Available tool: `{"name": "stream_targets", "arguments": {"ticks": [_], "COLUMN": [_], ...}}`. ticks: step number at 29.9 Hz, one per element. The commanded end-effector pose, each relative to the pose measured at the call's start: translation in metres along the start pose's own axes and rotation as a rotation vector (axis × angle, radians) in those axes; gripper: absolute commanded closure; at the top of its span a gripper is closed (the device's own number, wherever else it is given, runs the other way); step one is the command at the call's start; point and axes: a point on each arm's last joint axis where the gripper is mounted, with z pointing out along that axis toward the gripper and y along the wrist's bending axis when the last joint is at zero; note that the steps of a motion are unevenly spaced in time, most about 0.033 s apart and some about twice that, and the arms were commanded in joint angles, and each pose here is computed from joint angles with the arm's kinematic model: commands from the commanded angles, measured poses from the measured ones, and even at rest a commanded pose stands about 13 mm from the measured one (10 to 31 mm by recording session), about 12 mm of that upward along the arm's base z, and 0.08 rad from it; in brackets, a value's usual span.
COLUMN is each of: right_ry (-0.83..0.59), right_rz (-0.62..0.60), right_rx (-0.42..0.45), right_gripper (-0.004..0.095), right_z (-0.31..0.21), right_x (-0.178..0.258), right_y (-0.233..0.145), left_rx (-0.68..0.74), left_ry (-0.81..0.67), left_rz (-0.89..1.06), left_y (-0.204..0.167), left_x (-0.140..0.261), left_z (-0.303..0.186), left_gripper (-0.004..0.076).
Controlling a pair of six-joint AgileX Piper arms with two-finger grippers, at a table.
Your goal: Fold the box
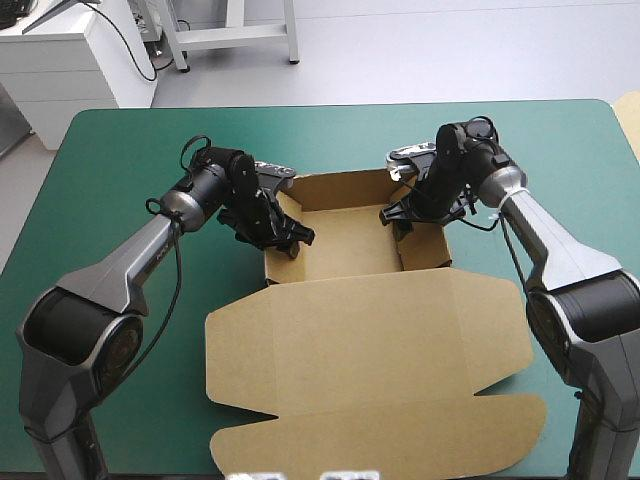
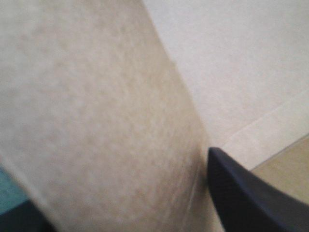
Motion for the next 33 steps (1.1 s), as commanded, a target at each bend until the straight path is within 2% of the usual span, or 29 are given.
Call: {"name": "stream_targets", "arguments": {"ticks": [1, 9, 18, 22, 25, 26, 29, 32, 33], "right_ry": [-0.073, -0.095, -0.174, -0.208, -0.227, -0.232, -0.243, -0.246, -0.246], "right_rz": [-0.019, -0.019, -0.012, -0.017, -0.02, -0.021, -0.022, -0.022, -0.022], "right_rx": [-0.027, -0.013, 0.035, 0.052, 0.053, 0.053, 0.054, 0.054, 0.054], "right_gripper": [0.0086, 0.0094, 0.0096, 0.01, 0.01, 0.01, 0.01, 0.01, 0.01], "right_z": [-0.028, -0.038, -0.075, -0.09, -0.098, -0.1, -0.105, -0.106, -0.106], "right_x": [-0.001, 0.001, 0.01, 0.015, 0.017, 0.018, 0.02, 0.02, 0.02], "right_y": [0.008, 0.009, 0.011, 0.012, 0.013, 0.014, 0.015, 0.015, 0.015], "left_rx": [0.024, -0.01, -0.09, -0.087, -0.092, -0.091, -0.085, -0.103, -0.114], "left_ry": [-0.085, -0.044, -0.199, -0.296, -0.337, -0.351, -0.396, -0.441, -0.458], "left_rz": [-0.004, 0.012, 0.071, 0.084, 0.1, 0.109, 0.148, 0.208, 0.222], "left_y": [-0.011, -0.01, -0.016, -0.022, -0.024, -0.025, -0.029, -0.032, -0.032], "left_x": [-0.002, 0.005, 0.001, 0.004, 0.011, 0.015, 0.03, 0.053, 0.061], "left_z": [-0.031, -0.038, -0.11, -0.142, -0.159, -0.166, -0.187, -0.21, -0.218], "left_gripper": [0.0057, 0.0043, 0.0045, 0.0083, 0.0178, 0.0236, 0.0458, 0.0717, 0.0725]}}
